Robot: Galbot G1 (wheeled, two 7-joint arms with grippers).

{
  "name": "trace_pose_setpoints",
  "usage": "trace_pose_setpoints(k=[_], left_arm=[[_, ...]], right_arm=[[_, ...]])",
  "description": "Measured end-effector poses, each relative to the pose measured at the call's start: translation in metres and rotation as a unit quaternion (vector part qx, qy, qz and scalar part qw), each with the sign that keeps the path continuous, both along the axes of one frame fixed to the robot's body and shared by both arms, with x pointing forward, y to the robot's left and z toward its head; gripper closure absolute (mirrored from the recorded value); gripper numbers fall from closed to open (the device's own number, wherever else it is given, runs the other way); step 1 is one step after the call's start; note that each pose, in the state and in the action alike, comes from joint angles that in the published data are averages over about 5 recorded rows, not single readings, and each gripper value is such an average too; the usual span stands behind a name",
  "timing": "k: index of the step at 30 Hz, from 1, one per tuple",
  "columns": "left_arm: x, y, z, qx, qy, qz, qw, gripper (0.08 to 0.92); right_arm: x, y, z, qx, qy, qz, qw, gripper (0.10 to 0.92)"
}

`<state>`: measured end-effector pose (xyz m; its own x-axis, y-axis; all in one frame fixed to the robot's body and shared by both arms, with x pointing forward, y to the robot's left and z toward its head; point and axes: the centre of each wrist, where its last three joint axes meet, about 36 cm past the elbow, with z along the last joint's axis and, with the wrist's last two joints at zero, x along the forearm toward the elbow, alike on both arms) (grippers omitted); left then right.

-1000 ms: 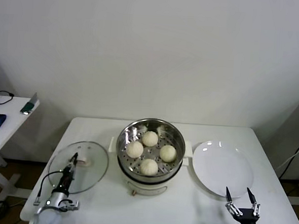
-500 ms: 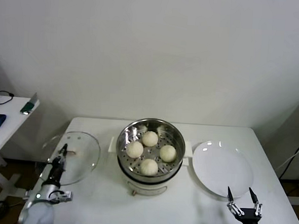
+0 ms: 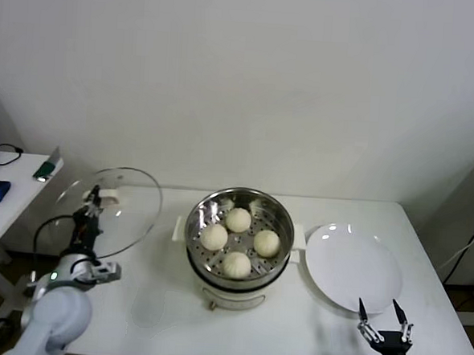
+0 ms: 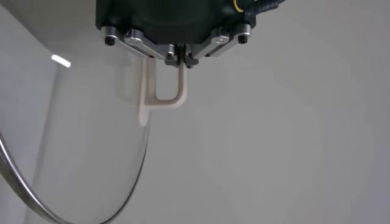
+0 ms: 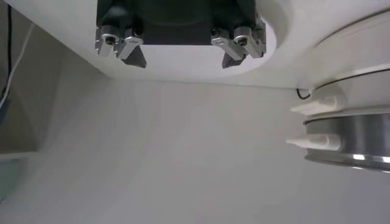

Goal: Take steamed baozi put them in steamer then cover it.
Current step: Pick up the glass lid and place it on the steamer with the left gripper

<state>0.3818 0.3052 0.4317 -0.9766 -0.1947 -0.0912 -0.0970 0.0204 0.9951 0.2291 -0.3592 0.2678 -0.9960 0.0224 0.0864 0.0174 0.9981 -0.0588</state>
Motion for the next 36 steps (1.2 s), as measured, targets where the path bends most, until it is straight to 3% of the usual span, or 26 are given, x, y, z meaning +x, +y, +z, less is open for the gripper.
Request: trace_pose_setpoints(k=[5, 15, 24, 36], left_arm=[[-0.001, -0.049, 0.018, -0.017, 0.007, -0.021, 1.000, 0.862], [-0.007, -0.151, 0.030, -0.048, 0.034, -0.064, 0.996, 0.862], [-0.010, -0.230, 0.035, -0.060, 0.036, -0.100, 0.992, 0.862], [-0.005, -0.287, 0.020, -0.048, 0.044, -0.117, 0.991, 0.862]], right_arm=[[0.004, -0.002, 0.002, -0.003, -0.004, 0.004, 1.000, 0.200], [0.010, -0.009, 0.006, -0.008, -0.009, 0.008, 1.000, 0.200], [0.009, -0.013, 0.005, -0.010, -0.009, 0.009, 1.000, 0.200], [0.006, -0.021, 0.004, -0.008, -0.011, 0.006, 1.000, 0.200]])
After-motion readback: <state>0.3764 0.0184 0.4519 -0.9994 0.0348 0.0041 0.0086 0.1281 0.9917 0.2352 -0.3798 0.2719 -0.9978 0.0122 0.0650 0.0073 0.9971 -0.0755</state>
